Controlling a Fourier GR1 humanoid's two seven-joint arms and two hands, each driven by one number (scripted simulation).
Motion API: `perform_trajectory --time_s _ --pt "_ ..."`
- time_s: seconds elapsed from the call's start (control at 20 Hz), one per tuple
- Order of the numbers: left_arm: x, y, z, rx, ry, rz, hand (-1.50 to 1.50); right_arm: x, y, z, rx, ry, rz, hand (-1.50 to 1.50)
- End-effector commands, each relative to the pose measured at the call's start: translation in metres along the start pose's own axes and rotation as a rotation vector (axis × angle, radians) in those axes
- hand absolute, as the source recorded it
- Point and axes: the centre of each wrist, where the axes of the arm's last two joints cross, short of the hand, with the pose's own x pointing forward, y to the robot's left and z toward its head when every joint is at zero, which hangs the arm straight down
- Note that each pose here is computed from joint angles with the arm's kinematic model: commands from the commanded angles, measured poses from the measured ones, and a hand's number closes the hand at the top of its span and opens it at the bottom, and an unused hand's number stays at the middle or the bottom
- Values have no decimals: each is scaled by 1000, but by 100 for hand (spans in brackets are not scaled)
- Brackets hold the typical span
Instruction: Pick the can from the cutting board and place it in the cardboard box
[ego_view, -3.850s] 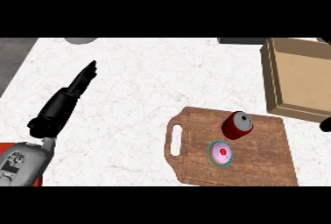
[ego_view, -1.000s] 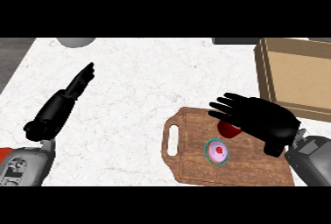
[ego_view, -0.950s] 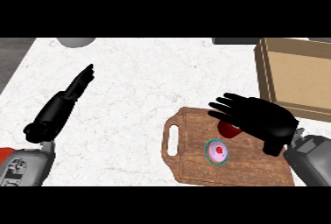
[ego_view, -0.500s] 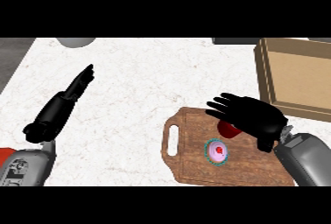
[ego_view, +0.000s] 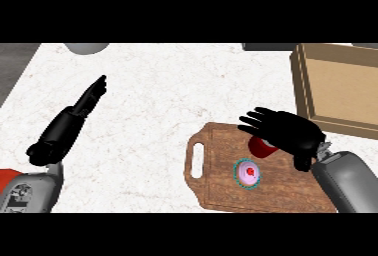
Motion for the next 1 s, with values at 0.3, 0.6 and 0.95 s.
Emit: perform_trajectory --time_s 0.3,0.6,0.95 --pt "-3 -6 -1 12 -6 -5 0 -1 12 -21 -140 -144 73 150" --pt "-6 0 -3 17 -1 0 0 -3 32 2 -192 -233 18 150" --pt "1 14 4 11 7 13 0 -10 87 75 -266 -375 -165 150"
